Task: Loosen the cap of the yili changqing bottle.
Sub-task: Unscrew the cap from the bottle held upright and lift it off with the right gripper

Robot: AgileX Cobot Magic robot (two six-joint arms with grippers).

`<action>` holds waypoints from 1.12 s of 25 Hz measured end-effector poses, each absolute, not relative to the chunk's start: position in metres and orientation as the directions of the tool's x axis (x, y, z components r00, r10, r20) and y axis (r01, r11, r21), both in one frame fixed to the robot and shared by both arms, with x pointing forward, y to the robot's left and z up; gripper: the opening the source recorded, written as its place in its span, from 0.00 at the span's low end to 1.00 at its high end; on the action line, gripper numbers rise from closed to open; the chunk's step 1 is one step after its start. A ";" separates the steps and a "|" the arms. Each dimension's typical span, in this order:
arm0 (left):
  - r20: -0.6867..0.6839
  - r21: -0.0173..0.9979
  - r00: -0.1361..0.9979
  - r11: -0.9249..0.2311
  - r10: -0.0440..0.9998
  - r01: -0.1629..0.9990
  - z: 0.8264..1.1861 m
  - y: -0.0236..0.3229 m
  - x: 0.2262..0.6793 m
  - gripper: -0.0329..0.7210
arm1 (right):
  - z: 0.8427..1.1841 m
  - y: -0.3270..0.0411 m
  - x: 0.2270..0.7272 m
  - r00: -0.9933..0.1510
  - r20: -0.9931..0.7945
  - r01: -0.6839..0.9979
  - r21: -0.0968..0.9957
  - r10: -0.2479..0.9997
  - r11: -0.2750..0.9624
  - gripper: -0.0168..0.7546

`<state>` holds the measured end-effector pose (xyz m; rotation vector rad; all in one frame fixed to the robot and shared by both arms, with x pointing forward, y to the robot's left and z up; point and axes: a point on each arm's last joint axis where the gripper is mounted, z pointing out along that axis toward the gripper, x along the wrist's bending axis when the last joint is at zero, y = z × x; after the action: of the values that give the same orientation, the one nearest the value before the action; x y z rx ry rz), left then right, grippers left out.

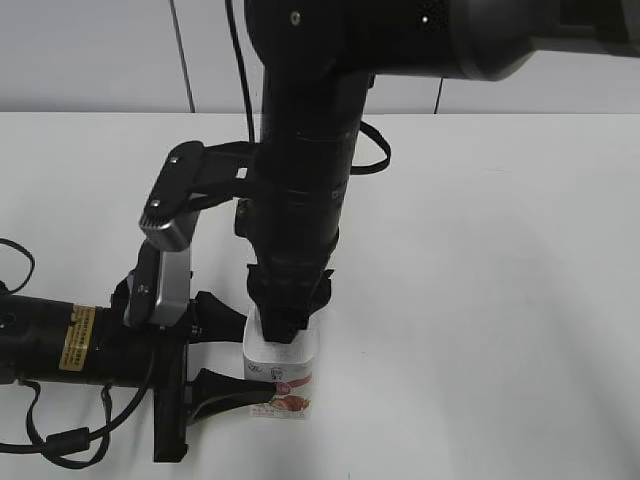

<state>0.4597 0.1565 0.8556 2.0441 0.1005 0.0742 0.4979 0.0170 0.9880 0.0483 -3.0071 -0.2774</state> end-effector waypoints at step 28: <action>0.010 0.889 0.995 -0.457 0.103 0.038 0.856 0.157 0.460 0.57 | 0.999 0.016 0.495 -0.985 0.094 -0.122 0.226 -0.147 0.966 0.74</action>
<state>0.4597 0.1565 0.8556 2.0451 0.0994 0.0750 0.4949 0.0164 0.9986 0.2060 -3.0060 -0.3357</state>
